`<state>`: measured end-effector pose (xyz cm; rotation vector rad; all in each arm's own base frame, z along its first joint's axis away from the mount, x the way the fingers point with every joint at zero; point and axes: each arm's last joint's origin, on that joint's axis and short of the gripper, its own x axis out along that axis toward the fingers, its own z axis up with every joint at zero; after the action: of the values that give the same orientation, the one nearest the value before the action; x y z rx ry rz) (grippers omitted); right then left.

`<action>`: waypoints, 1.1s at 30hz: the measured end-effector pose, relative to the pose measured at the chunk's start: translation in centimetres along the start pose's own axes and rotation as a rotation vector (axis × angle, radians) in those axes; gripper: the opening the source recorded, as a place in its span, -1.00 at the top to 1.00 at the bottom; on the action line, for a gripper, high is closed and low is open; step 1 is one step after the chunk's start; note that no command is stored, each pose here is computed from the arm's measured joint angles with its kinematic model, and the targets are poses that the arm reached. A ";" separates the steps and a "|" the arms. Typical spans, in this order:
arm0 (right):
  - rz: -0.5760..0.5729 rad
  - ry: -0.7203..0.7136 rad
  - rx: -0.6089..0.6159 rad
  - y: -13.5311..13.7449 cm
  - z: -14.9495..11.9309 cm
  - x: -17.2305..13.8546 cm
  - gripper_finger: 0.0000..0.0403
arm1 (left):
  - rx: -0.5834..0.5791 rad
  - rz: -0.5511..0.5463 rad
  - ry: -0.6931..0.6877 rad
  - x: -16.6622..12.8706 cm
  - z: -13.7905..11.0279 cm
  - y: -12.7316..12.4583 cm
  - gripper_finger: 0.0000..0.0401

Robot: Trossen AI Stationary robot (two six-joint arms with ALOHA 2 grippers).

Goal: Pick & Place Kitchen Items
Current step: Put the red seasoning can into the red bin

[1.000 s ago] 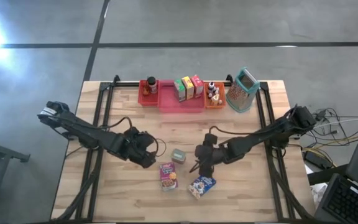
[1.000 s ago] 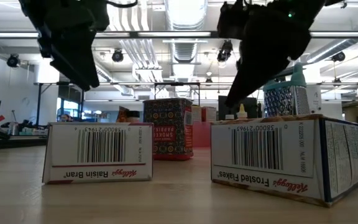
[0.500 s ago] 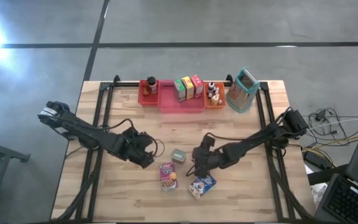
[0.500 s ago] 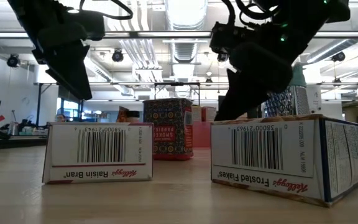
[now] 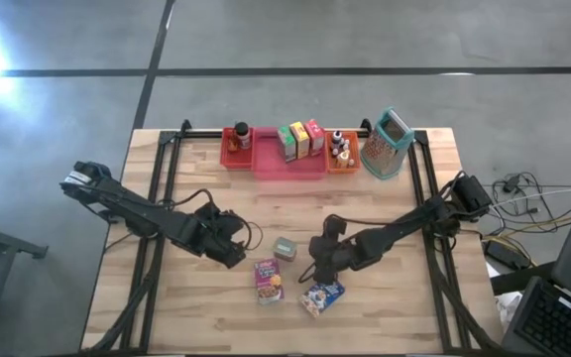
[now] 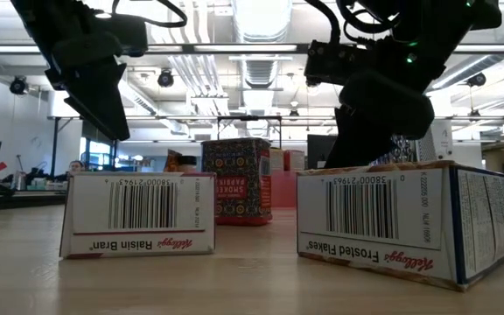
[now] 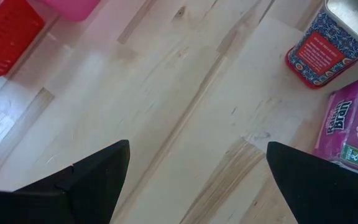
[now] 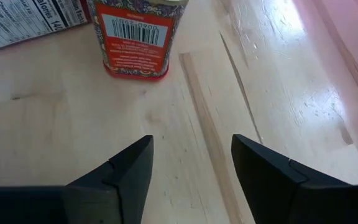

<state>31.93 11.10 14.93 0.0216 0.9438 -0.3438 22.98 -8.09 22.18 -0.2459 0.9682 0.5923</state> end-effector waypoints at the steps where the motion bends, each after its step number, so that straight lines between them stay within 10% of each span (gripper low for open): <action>1: 0.001 -0.001 0.001 0.0 0.0 0.0 -0.04 | 0.000 0.000 0.000 0.0 0.0 0.0 -0.91; 24: 0.061 -0.059 0.047 0.3 1.2 -0.1 0.17 | 0.000 -0.001 -0.001 0.0 0.0 0.0 -0.91; 33: 0.039 -0.019 0.090 0.0 0.3 0.8 -0.08 | -0.001 -0.001 -0.001 0.0 0.0 0.0 -0.91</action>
<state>32.56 10.79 14.47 0.1189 0.9074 -0.3493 22.99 -8.09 22.18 -0.2465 0.9674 0.5919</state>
